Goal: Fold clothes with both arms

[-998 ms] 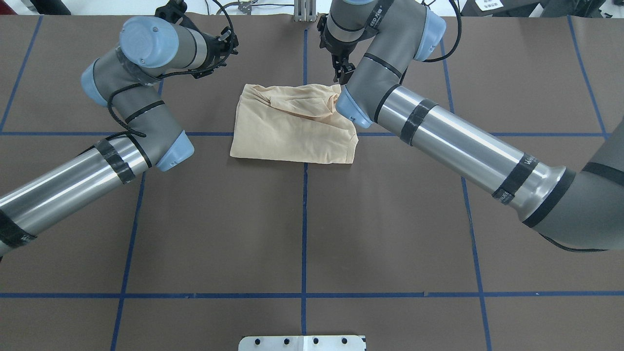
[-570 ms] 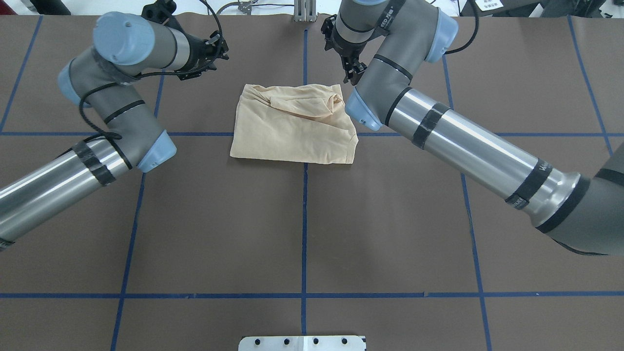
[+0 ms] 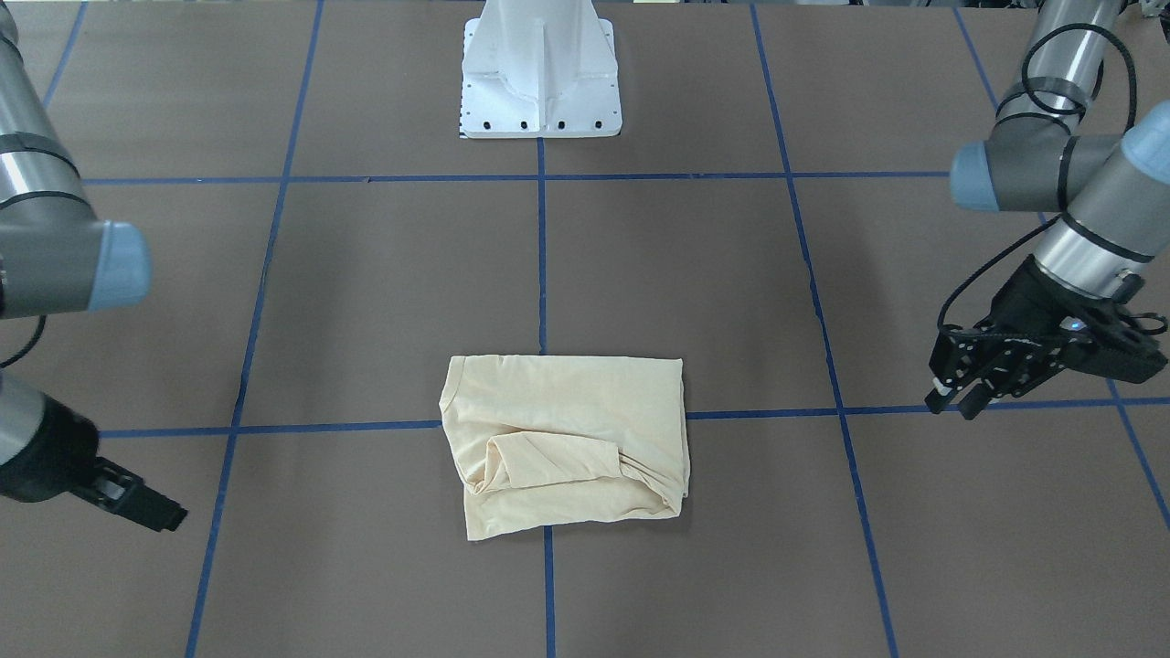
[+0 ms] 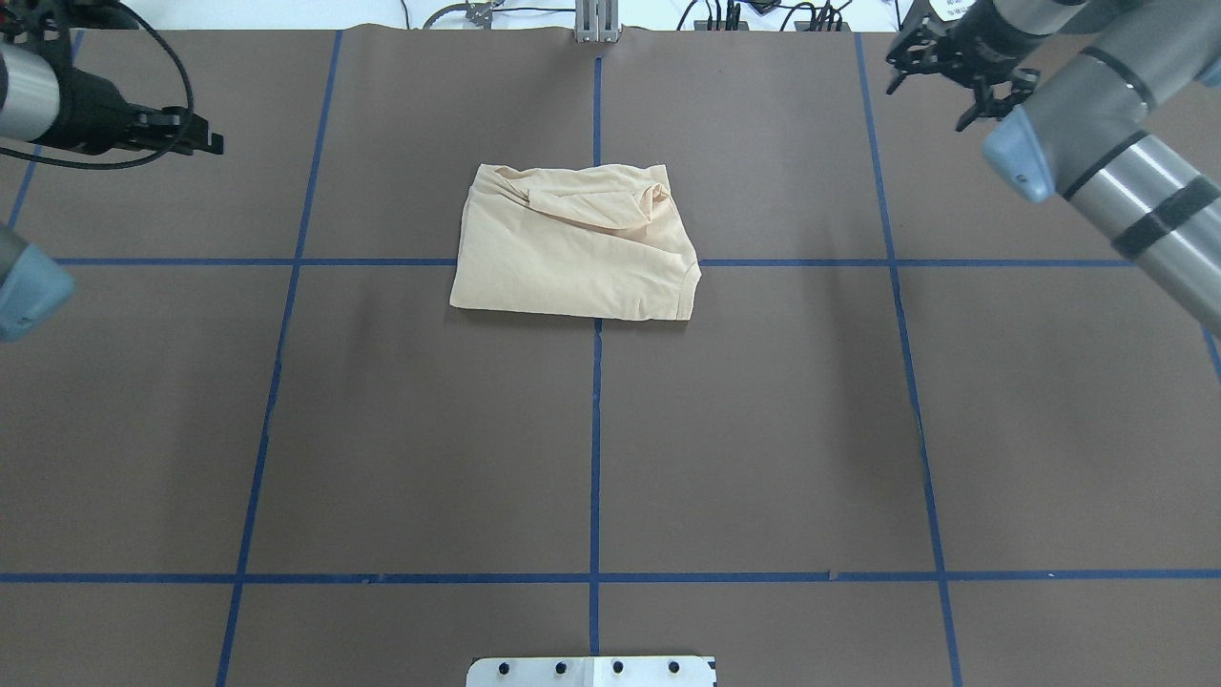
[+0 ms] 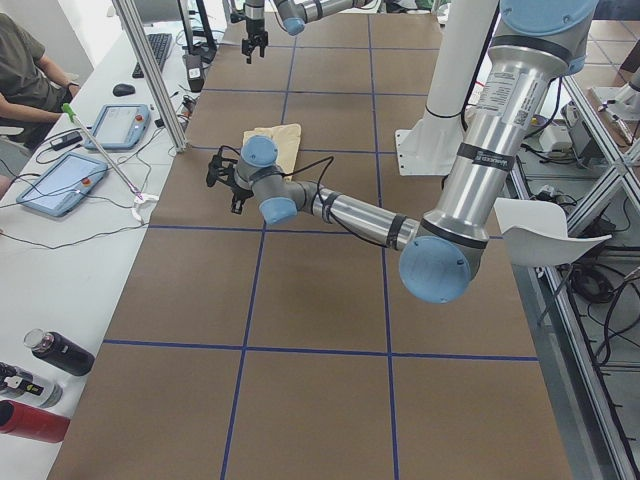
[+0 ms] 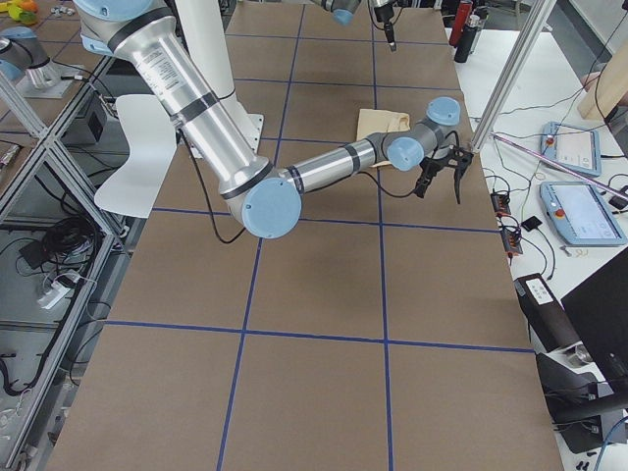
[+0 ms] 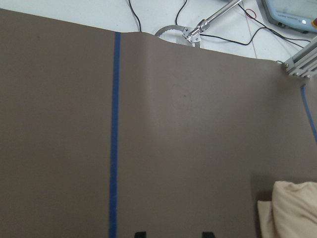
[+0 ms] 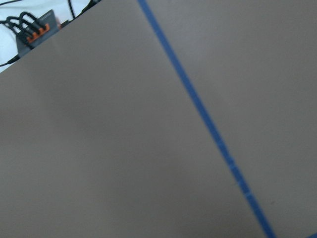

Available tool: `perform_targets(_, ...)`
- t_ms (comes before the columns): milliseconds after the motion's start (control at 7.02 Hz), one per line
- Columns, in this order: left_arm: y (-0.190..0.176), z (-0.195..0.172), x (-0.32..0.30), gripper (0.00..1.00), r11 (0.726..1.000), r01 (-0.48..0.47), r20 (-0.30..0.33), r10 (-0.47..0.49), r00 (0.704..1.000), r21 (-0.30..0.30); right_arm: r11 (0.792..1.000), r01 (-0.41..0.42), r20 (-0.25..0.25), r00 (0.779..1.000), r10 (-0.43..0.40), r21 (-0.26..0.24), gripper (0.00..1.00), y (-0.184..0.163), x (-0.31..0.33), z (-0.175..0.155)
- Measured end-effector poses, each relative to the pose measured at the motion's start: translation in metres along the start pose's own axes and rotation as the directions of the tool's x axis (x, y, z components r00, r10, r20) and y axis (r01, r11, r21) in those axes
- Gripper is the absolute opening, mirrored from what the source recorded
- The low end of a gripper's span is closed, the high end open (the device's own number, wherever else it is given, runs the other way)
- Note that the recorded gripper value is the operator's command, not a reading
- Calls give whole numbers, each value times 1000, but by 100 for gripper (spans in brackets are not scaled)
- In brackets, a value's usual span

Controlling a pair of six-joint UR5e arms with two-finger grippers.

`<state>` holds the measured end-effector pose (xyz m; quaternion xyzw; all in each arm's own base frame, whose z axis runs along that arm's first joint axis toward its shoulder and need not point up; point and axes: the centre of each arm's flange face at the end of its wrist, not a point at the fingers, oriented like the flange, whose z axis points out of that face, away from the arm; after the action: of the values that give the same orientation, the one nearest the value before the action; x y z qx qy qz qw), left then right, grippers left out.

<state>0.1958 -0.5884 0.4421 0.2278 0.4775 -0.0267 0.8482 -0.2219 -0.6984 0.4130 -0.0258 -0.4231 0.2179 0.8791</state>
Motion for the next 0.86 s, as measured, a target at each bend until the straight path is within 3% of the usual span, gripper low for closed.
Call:
perform_targets(285,27,-46,-84,49,990,-141,58,142,988,-14,983,184,-46,982,-183,12,100,-30,119,-24)
perform_targets(428,42,-67,-122,49,980,-198,84,200,976,-31,963,268,-73,961,-267,4,100,-31,175,-40)
perform_targets(713,54,-113,-178,100,960,-259,109,269,957,-103,915,400,-116,908,-403,-50,100,-5,260,-67)
perform_targets(855,54,-129,-198,100,946,-281,126,302,945,-158,903,425,-122,895,-430,-68,100,15,275,-78)
